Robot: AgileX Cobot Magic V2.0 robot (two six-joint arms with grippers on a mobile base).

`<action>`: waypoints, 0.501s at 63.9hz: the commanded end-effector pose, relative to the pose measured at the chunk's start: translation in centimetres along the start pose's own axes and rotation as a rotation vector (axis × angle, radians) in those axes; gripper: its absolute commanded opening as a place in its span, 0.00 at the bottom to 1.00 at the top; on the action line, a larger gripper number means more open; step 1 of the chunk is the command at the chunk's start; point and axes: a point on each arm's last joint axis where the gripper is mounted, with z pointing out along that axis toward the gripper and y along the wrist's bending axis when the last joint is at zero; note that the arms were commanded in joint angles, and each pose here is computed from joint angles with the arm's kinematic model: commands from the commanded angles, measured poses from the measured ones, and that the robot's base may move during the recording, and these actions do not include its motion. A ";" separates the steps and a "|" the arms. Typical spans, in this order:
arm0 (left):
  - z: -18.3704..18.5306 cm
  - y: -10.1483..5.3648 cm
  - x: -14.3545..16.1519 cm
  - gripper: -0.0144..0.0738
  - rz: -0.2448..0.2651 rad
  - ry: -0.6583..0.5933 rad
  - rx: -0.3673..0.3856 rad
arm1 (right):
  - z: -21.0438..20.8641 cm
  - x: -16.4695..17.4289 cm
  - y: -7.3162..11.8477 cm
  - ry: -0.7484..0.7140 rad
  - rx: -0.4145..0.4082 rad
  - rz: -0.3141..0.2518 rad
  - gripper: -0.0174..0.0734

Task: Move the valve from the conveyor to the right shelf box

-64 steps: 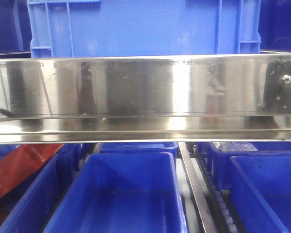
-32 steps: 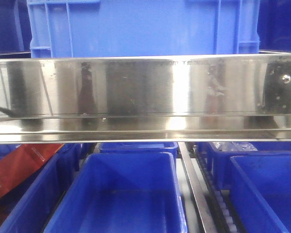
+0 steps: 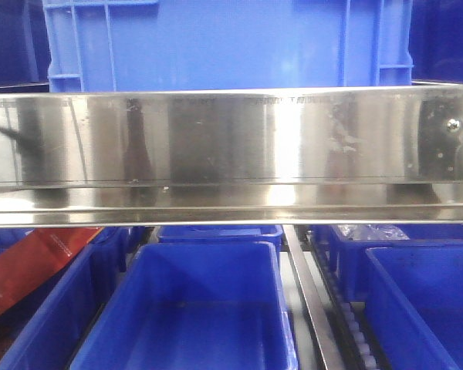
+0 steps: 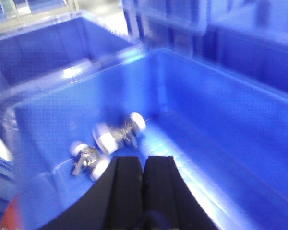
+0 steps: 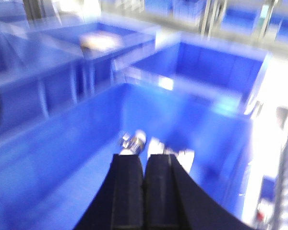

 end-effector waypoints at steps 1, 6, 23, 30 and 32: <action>-3.2 0.2 -0.5 0.04 -0.003 -0.020 -0.008 | -2.4 -0.2 0.4 -0.025 0.002 -0.015 0.02; -5.1 0.1 0.0 0.04 -0.005 -0.043 -0.011 | -4.1 0.3 0.7 -0.037 0.006 -0.015 0.02; -11.0 -0.4 6.4 0.04 -0.034 -0.122 -0.054 | -8.4 6.5 1.4 -0.077 0.051 0.008 0.02; -13.7 -0.9 10.0 0.04 -0.035 -0.189 -0.057 | -10.0 10.1 1.7 -0.097 0.075 0.017 0.02; -14.1 -1.1 11.0 0.04 -0.036 -0.206 -0.057 | -10.6 11.2 1.8 -0.103 0.081 0.019 0.02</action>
